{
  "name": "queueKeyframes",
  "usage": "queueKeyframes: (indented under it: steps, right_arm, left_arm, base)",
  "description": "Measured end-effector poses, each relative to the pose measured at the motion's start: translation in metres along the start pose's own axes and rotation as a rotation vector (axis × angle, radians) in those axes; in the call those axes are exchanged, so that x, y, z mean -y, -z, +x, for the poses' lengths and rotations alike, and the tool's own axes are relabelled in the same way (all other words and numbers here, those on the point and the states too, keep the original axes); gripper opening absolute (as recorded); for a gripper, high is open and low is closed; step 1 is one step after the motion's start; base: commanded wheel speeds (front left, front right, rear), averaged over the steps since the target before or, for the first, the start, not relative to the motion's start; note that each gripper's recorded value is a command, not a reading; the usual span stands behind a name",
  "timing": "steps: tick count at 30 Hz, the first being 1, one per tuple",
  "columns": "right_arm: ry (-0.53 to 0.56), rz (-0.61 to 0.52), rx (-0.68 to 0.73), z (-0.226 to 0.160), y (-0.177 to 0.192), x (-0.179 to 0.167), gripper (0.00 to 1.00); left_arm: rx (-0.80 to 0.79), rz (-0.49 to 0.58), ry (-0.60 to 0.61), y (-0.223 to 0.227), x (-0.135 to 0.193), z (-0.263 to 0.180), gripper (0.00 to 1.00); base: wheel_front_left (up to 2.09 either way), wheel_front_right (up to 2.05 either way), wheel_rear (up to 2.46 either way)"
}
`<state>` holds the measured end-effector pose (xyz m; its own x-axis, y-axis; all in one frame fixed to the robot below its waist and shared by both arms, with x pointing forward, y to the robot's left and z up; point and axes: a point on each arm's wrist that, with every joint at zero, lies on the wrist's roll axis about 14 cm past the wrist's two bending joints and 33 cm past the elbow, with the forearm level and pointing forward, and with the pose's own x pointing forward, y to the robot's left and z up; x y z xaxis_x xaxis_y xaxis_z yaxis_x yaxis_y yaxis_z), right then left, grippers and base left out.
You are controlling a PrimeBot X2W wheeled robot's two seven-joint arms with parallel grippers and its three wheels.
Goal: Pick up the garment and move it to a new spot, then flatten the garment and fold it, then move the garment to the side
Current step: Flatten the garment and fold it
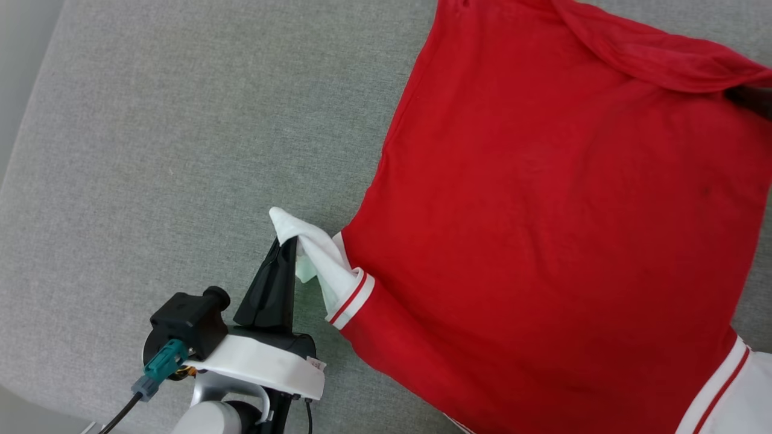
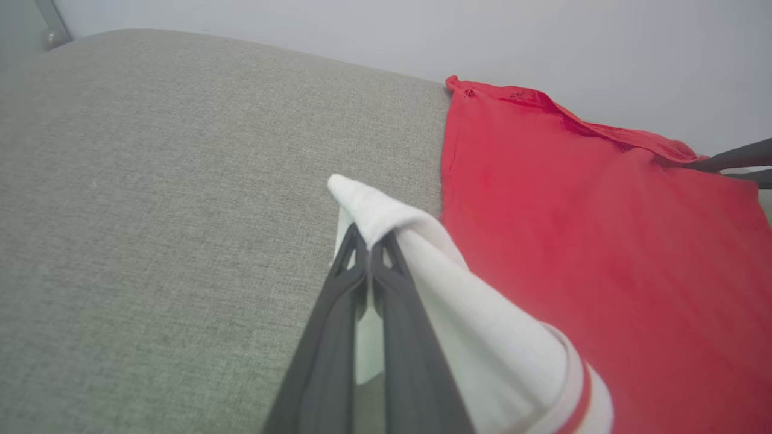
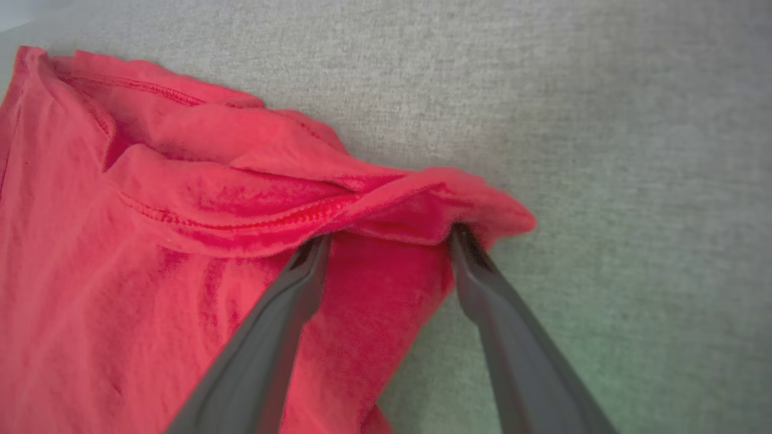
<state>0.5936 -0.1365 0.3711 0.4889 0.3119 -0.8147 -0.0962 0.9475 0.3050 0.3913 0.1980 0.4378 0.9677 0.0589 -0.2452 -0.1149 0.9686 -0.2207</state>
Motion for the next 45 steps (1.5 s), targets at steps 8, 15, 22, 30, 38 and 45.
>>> queueKeyframes:
  steps: [8,15,22,30,38,45]
  right_arm:
    - [0.013,0.029,-0.103,0.011,0.010,-0.003,0.00]
    - [0.010,-0.060,-0.057,-0.001,-0.001,-0.023,0.00]
    - [0.080,-0.220,0.109,-0.058,-0.032,-0.017,0.00]
    - [0.164,-0.294,0.178,-0.132,0.004,0.024,0.00]
    - [0.250,-0.176,0.064,-0.188,0.128,0.084,0.00]
    - [0.240,0.069,-0.109,-0.209,0.271,0.092,0.00]
  left_arm:
    - [-0.012,-0.003,-0.027,0.005,-0.007,-0.002,0.00]
    - [0.011,-0.003,-0.030,-0.003,-0.009,-0.004,0.00]
    - [0.009,-0.014,-0.047,-0.005,-0.016,-0.017,0.00]
    - [0.001,-0.025,-0.046,-0.005,-0.019,-0.028,0.00]
    - [-0.019,-0.010,-0.013,-0.005,-0.015,-0.032,0.00]
    - [-0.052,-0.005,0.032,-0.001,-0.003,-0.033,0.00]
  base:
    - [0.00,0.00,0.00]
    - [0.00,0.00,0.00]
    - [0.00,0.00,0.00]
    - [0.00,0.00,0.00]
    - [0.00,0.00,0.00]
    - [0.00,0.00,0.00]
